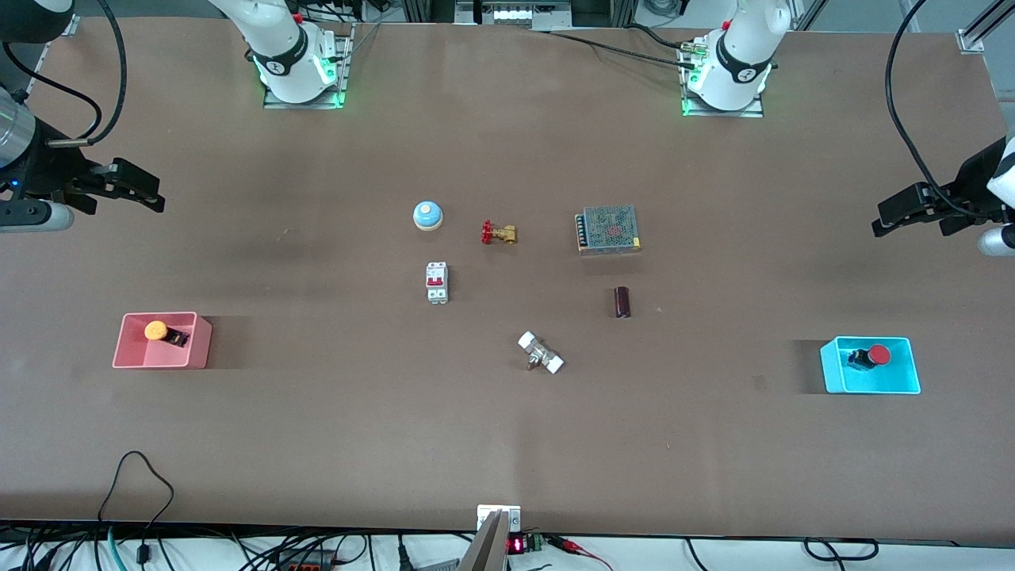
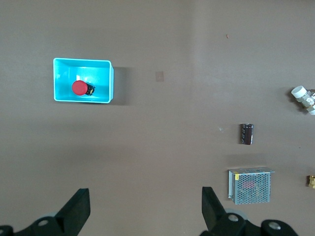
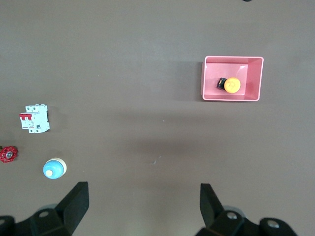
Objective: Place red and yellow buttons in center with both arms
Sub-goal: 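Reach the right gripper into the pink bin while the left gripper reaches the cyan bin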
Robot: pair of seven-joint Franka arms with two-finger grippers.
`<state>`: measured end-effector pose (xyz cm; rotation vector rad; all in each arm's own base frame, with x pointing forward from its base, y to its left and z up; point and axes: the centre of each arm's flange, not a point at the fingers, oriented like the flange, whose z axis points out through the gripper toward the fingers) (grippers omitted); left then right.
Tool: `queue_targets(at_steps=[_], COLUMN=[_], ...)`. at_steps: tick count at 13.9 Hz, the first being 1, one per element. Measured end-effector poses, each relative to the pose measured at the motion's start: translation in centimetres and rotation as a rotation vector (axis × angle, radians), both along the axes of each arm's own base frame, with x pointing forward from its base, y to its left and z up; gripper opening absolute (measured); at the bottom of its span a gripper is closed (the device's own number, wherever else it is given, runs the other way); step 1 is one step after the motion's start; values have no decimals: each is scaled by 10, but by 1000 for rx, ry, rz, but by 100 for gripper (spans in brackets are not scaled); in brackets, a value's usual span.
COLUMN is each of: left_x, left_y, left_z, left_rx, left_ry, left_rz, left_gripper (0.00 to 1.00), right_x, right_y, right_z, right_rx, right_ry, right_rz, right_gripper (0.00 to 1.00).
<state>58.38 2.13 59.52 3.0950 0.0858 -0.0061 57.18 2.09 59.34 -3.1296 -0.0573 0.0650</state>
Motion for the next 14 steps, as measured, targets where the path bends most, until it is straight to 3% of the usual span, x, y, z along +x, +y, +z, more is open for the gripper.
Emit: queue_targets(at_steps=[7, 11, 14], left_x=[1, 29, 54], left_y=[-1, 7, 28], left_z=[-7, -83, -158], left_rx=[-1, -9, -18], left_ry=[18, 139, 233], left_rz=[-2, 9, 38], left_gripper=[100, 100, 100], right_x=[4, 13, 39], right_y=[-1, -5, -15], right_z=[-9, -27, -65], right_rx=[-7, -68, -97], right_ry=[11, 35, 26], right_rz=[0, 9, 51], right_gripper=[100, 100, 100])
